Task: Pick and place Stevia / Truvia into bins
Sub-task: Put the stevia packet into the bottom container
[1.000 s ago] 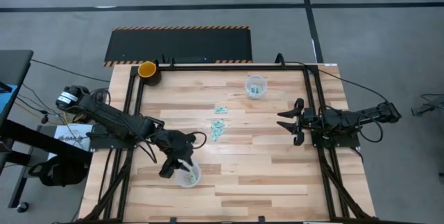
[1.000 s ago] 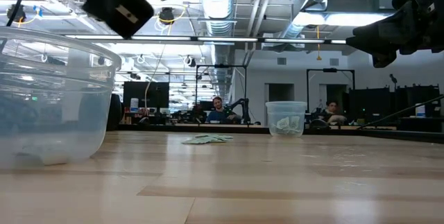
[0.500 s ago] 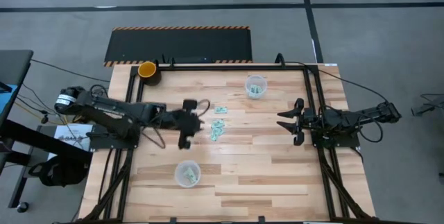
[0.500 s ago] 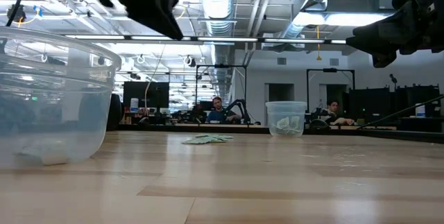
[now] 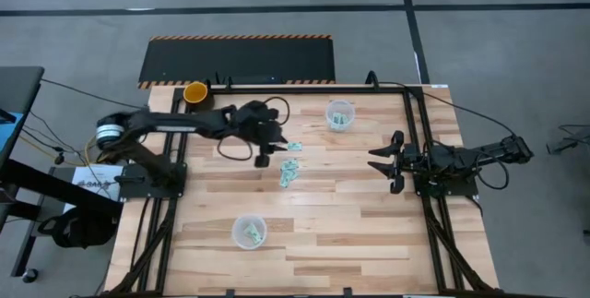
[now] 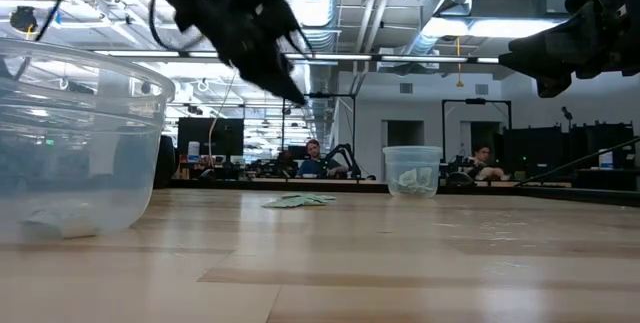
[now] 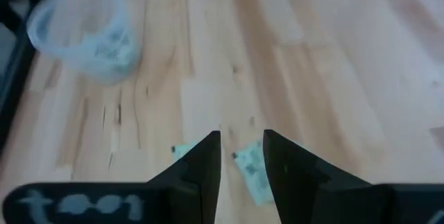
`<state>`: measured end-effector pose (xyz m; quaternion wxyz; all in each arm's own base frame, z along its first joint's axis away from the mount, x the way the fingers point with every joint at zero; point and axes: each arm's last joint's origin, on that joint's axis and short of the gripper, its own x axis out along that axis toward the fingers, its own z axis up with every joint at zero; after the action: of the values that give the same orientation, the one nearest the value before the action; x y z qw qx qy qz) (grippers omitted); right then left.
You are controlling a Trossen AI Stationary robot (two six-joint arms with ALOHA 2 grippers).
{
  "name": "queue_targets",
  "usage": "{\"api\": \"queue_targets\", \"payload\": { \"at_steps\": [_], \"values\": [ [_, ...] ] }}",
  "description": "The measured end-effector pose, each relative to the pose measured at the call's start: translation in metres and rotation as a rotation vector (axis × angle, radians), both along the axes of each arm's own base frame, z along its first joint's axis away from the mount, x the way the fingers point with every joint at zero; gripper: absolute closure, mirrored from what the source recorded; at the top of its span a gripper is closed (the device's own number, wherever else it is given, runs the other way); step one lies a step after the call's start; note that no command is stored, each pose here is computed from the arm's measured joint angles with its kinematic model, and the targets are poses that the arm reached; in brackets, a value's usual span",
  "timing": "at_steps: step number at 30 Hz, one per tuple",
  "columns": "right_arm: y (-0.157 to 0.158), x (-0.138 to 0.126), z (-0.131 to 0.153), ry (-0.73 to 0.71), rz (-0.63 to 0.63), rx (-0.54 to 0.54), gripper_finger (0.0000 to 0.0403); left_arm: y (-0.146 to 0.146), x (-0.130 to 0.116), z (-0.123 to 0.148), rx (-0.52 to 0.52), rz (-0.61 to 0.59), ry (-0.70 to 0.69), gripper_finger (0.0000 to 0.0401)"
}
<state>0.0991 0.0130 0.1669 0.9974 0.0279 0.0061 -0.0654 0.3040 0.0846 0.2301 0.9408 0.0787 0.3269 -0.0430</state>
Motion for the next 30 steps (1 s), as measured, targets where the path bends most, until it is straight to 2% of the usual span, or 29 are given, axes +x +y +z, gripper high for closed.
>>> {"api": "queue_targets", "payload": {
  "at_steps": [9,14,22,30],
  "values": [
    [0.0,0.0,0.0,0.001,0.0,0.0,0.0243,0.02,0.027,-0.052,-0.003,0.037,0.033,0.0303],
    [0.0,0.0,0.0,0.001,0.0,0.0,0.0243,0.024,0.034,-0.07,0.05,0.06,0.061,0.0303],
    [0.0,0.0,0.0,0.002,0.0,-0.001,0.0243,0.027,0.034,-0.076,0.108,0.111,0.087,0.0303],
    [0.0,0.0,0.0,0.001,0.0,-0.001,0.0243,0.027,0.032,-0.078,0.109,0.125,0.12,0.0303]
  ]
}}
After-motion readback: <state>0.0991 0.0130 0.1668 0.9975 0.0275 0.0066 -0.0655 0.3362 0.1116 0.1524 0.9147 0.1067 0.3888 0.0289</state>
